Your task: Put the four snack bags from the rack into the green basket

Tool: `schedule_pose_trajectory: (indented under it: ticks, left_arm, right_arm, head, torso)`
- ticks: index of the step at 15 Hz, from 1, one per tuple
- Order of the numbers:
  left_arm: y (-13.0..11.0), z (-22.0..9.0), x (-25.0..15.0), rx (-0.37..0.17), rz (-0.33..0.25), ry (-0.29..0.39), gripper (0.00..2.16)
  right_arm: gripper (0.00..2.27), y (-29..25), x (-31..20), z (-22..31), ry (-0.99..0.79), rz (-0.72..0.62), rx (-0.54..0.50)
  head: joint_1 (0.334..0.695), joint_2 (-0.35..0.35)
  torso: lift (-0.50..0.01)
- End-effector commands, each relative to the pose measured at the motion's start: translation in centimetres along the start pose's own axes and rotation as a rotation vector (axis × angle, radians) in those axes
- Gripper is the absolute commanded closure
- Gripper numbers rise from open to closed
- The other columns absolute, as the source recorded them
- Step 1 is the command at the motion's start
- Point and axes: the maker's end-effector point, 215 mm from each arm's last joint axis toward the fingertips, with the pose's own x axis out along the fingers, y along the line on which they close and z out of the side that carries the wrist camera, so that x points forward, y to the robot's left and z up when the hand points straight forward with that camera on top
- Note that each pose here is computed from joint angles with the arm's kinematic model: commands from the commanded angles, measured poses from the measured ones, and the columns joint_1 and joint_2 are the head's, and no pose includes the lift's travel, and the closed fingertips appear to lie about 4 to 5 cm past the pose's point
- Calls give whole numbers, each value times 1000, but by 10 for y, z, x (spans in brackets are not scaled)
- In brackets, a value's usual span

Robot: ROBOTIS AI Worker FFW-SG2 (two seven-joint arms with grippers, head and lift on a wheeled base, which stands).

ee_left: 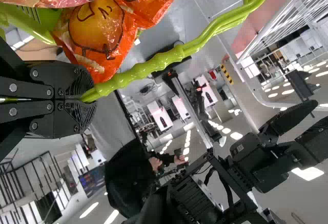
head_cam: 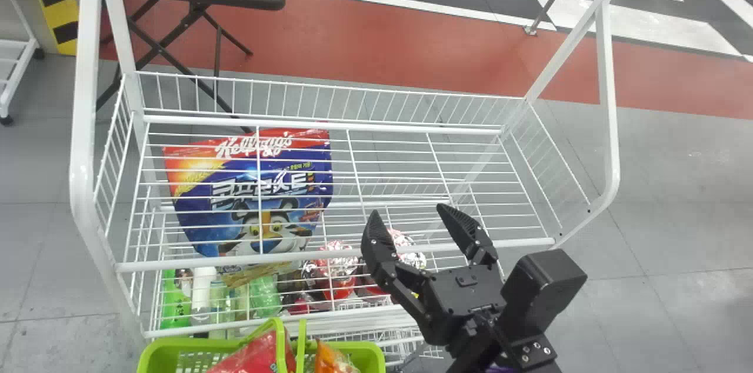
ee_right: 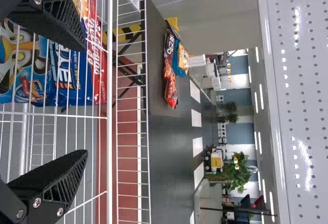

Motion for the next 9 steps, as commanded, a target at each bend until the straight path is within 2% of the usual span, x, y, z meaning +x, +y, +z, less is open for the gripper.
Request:
schedule_pose_trajectory:
  ticks: [1,9]
  left_arm:
    - [0,0,0,0,0,0,2030]
    - [0,0,1,-1,0,3,2030]
  right_arm:
    - [117,-1,0,1,-4,-1,-2]
    - [117,-3,-1,4,-8,-3,-7]
  head:
    - [695,-350]
    - [695,-350]
  torso:
    - [-7]
    - [-7]
